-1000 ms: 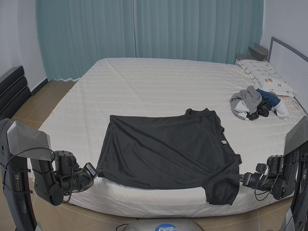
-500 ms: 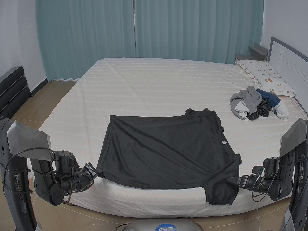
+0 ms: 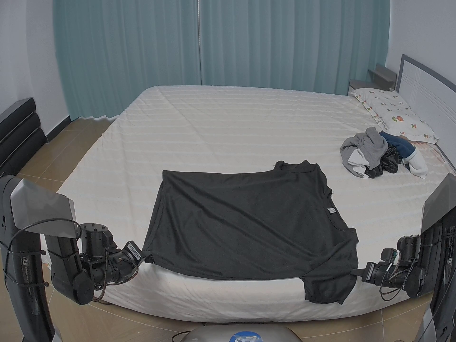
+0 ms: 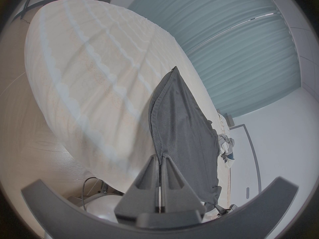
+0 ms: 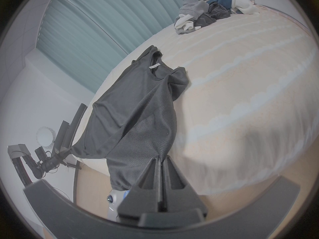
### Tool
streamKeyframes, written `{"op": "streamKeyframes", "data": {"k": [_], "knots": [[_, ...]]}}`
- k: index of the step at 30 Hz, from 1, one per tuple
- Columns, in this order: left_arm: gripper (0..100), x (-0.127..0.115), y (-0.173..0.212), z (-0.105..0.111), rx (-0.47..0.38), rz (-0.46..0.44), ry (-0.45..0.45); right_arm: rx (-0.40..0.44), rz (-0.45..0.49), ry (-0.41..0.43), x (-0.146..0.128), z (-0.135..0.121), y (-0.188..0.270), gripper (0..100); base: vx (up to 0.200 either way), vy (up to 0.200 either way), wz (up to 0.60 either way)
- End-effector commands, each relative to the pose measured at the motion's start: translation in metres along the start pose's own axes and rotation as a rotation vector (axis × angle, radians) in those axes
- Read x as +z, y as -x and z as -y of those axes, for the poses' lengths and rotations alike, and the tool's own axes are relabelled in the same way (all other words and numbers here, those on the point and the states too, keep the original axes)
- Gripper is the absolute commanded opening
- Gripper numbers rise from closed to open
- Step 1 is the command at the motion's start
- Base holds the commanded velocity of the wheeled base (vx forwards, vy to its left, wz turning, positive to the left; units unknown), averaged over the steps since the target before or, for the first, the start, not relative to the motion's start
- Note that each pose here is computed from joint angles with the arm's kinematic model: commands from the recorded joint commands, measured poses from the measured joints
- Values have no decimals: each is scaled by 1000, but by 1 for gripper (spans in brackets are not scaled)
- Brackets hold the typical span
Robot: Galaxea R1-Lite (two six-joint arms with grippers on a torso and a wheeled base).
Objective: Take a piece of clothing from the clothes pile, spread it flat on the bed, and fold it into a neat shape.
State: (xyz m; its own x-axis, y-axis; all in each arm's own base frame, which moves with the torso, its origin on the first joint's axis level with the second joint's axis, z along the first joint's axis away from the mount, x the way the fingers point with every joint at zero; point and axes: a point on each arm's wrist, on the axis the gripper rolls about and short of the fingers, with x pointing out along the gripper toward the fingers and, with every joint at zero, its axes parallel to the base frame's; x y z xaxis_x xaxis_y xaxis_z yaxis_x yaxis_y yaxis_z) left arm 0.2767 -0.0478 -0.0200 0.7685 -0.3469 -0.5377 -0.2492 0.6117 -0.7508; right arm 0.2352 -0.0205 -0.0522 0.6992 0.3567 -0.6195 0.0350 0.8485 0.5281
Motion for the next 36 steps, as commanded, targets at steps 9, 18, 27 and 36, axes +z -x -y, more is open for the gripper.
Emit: {"op": "streamKeyframes", "data": {"k": [9,18,27,36], "knots": [[0,-1,26,0,22,9,-163,17,17,-2,1,-1,39,0,0,0,0],[0,-5,36,-8,71,-1,-296,-15,-85,48,-5,-8,61,0,0,0,0],[0,-23,57,-24,156,-94,-353,-30,-142,86,-9,-15,74,0,0,0,0],[0,-29,64,-28,183,-121,-348,-59,-200,119,-16,-19,86,0,0,0,0]]}}
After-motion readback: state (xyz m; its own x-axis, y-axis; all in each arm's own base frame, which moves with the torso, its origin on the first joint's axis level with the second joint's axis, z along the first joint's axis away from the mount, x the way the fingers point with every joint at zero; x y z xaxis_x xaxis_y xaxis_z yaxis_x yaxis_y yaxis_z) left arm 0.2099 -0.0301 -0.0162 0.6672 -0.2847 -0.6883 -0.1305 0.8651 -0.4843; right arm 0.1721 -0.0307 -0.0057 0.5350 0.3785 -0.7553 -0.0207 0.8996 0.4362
